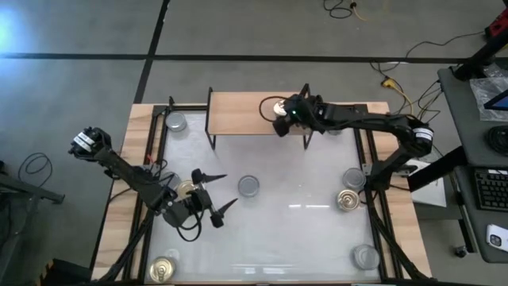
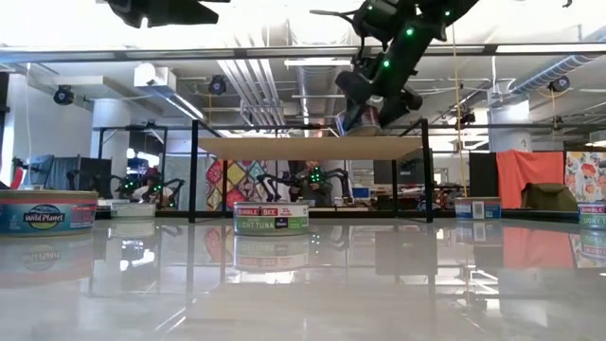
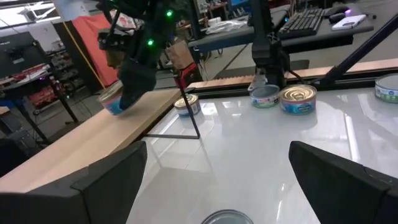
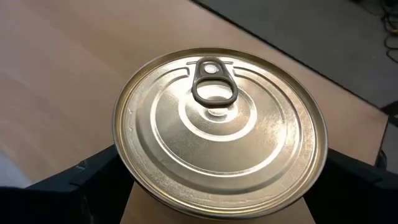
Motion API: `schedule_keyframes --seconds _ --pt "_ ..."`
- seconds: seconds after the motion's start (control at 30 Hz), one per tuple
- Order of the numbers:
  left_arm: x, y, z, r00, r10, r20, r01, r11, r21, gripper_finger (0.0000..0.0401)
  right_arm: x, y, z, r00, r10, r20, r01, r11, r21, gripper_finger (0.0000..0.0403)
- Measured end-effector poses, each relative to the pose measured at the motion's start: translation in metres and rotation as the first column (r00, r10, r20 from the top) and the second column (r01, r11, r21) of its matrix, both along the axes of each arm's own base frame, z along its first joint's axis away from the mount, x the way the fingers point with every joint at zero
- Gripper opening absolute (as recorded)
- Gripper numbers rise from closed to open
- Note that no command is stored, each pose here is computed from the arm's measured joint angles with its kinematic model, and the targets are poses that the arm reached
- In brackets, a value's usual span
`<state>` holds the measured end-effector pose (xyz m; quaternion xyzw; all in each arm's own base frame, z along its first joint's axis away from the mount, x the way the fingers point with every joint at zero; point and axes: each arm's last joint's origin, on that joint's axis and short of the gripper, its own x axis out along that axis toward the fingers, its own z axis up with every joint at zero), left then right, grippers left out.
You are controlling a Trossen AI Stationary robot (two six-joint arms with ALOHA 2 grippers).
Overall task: Stack canned seafood by type on shelf
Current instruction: Put the blue tuna can on the shelf
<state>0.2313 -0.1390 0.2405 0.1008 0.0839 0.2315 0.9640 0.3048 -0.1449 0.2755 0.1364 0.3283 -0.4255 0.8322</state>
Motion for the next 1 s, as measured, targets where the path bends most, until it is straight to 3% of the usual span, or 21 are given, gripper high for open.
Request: schedule_keyframes --seconds 0.33,0.53,0.83,1.0 --pt "0.000 0.000 0.001 1.000 -0.001 0.006 0.001 1.000 -0.005 0.0377 0.000 -0.025 -0.006 0.995 -0.063 -0.075 0.064 0.998 0.012 0.0371" --pt "0.000 0.000 0.000 1.000 -0.001 0.007 0.001 1.000 -0.007 0.0377 0.006 -0.028 -0.010 0.994 -0.051 -0.100 0.054 0.998 0.030 0.0394" --pt "0.000 0.000 0.000 1.000 -0.001 0.007 0.001 1.000 -0.007 0.0377 0.004 -0.028 0.010 0.985 -0.027 -0.173 0.036 0.998 0.051 0.0398" --pt "0.000 0.000 0.000 1.000 0.000 0.010 0.001 1.000 -0.014 0.0377 0.001 -0.028 0.011 0.975 0.020 -0.220 0.012 0.990 0.142 0.0399"
